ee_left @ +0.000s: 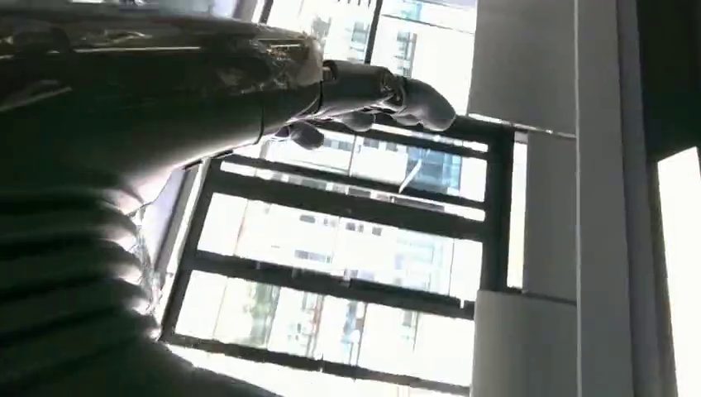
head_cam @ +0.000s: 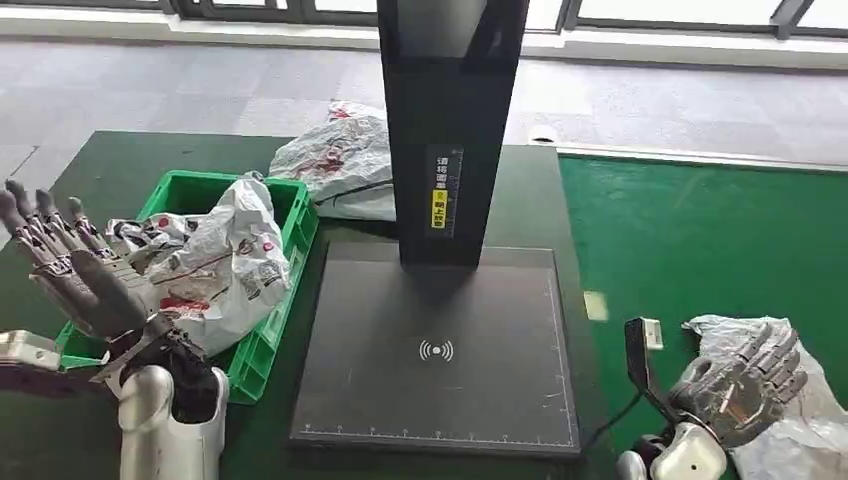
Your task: Moved the parcel from conveyor to table for the left to box.
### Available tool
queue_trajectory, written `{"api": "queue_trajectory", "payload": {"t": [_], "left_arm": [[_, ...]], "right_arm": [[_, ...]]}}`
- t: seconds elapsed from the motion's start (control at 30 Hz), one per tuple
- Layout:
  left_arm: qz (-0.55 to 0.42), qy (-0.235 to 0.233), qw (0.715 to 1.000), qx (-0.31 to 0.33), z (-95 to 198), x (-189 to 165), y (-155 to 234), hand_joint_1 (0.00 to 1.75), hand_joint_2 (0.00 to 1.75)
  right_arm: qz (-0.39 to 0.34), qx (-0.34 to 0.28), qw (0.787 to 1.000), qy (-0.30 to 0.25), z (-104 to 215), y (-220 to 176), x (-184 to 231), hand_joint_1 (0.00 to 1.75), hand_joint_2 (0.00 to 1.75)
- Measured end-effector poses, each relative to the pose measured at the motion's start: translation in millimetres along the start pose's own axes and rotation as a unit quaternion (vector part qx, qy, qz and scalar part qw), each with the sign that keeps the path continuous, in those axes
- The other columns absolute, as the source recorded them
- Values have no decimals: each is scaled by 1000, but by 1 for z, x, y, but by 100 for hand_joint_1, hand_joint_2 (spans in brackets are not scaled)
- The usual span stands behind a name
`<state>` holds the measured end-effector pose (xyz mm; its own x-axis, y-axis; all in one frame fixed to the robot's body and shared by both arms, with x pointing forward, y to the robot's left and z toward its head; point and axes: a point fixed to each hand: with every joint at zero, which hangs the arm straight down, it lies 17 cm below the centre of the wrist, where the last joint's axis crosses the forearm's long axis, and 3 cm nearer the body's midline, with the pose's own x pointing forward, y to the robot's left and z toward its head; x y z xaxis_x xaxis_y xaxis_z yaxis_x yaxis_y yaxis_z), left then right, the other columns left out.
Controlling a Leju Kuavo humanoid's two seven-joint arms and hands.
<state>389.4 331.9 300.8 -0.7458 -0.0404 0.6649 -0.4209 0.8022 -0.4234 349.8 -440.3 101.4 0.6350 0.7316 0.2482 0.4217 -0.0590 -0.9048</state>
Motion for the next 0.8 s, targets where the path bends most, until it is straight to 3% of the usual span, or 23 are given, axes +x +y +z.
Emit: {"api": "queue_trajectory", "payload": {"t": [0.23,0.8], "left_arm": [[17,-8,1000,-14,1,10,-14,0,175],[34,-6,999,-32,4,11,-24,0,175]], "right_arm": [[45,16,999,-15,3,17,-27,0,175],[88,56,994,-14,11,39,-45,0,175]]}}
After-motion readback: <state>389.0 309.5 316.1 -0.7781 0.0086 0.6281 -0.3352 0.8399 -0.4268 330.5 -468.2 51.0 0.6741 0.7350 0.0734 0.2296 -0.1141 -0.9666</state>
